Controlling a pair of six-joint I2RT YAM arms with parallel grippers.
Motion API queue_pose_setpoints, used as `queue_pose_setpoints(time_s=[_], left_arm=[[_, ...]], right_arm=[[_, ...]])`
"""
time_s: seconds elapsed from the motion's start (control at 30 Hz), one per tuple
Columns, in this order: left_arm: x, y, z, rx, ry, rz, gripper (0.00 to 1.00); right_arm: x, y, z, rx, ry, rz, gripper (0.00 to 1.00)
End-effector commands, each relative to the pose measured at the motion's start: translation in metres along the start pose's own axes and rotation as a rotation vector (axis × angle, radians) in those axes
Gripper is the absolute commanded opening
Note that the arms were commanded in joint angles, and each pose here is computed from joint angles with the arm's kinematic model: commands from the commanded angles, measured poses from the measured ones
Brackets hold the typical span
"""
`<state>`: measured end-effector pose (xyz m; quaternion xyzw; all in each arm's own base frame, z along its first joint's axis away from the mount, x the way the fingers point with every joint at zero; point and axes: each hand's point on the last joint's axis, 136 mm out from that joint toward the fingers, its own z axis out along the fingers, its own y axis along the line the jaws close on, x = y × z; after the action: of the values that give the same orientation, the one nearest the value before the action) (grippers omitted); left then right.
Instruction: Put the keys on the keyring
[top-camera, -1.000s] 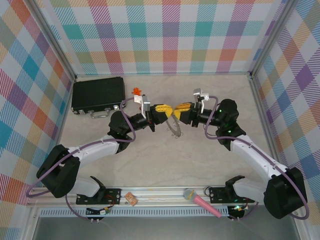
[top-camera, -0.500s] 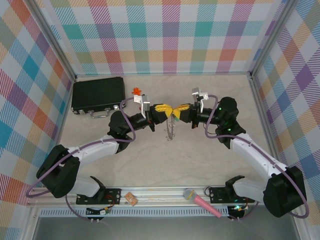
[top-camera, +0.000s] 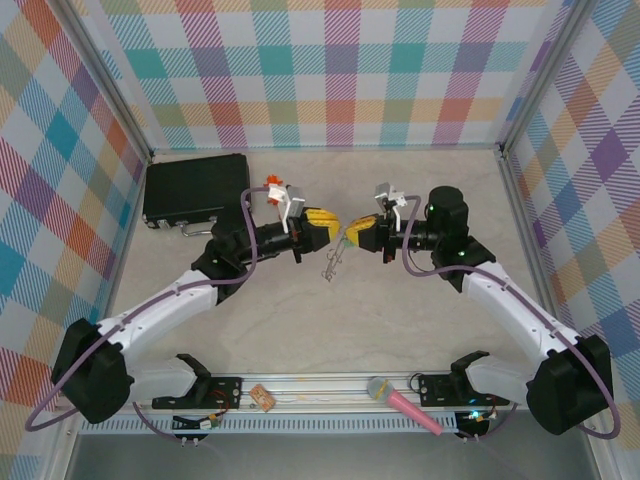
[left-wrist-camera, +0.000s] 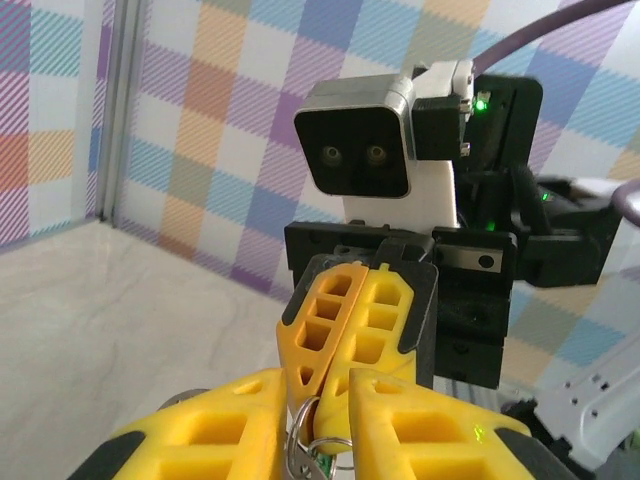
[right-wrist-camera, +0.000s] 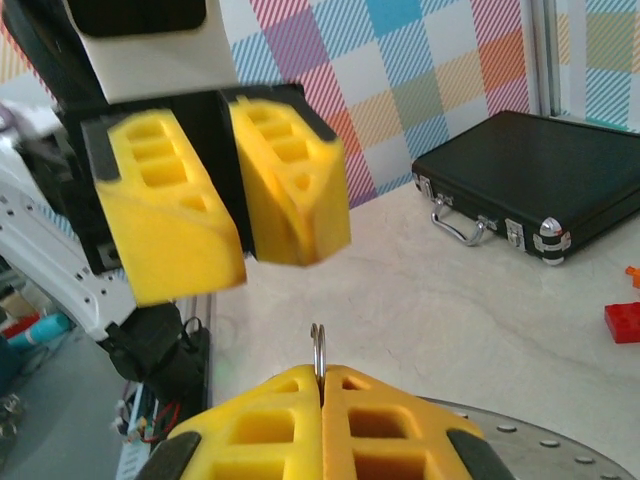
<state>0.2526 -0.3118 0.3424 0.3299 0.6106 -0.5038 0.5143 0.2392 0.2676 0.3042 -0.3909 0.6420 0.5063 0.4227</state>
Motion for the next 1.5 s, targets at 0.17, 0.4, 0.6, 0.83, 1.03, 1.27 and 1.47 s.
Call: queue_pose_setpoints(time_s=[0.17, 0.4, 0.6, 0.83, 1.03, 1.27, 1.47], left_arm=[[0.040, -0.005, -0.016, -0.005, 0.369, 0.029, 0.22], [0.060, -0.008, -0.020, 0.047, 0.475, 0.068, 0.21], [0.063, -0.005, -0.016, 0.053, 0.487, 0.071, 0.20], [0.057, 0.001, -0.018, 0.012, 0.461, 0.107, 0.17], [0.043, 0.009, -0.021, -0.033, 0.394, 0.134, 0.17], [0.046, 0.000, -0.017, 0.045, 0.392, 0.105, 0.15], [0.047, -0.003, -0.017, 0.063, 0.399, 0.096, 0.14]], right_arm=[[0.012, 0.015, -0.003, -0.059, 0.091, -0.124, 0.00], [0.011, 0.018, 0.003, -0.141, 0.132, -0.120, 0.00], [0.010, 0.020, 0.008, -0.204, 0.153, -0.101, 0.00], [0.018, 0.018, 0.013, -0.226, 0.183, -0.074, 0.00], [0.023, 0.020, 0.016, -0.236, 0.192, -0.066, 0.00], [0.023, 0.025, 0.020, -0.249, 0.197, -0.074, 0.00], [0.022, 0.024, 0.019, -0.229, 0.194, -0.086, 0.00]])
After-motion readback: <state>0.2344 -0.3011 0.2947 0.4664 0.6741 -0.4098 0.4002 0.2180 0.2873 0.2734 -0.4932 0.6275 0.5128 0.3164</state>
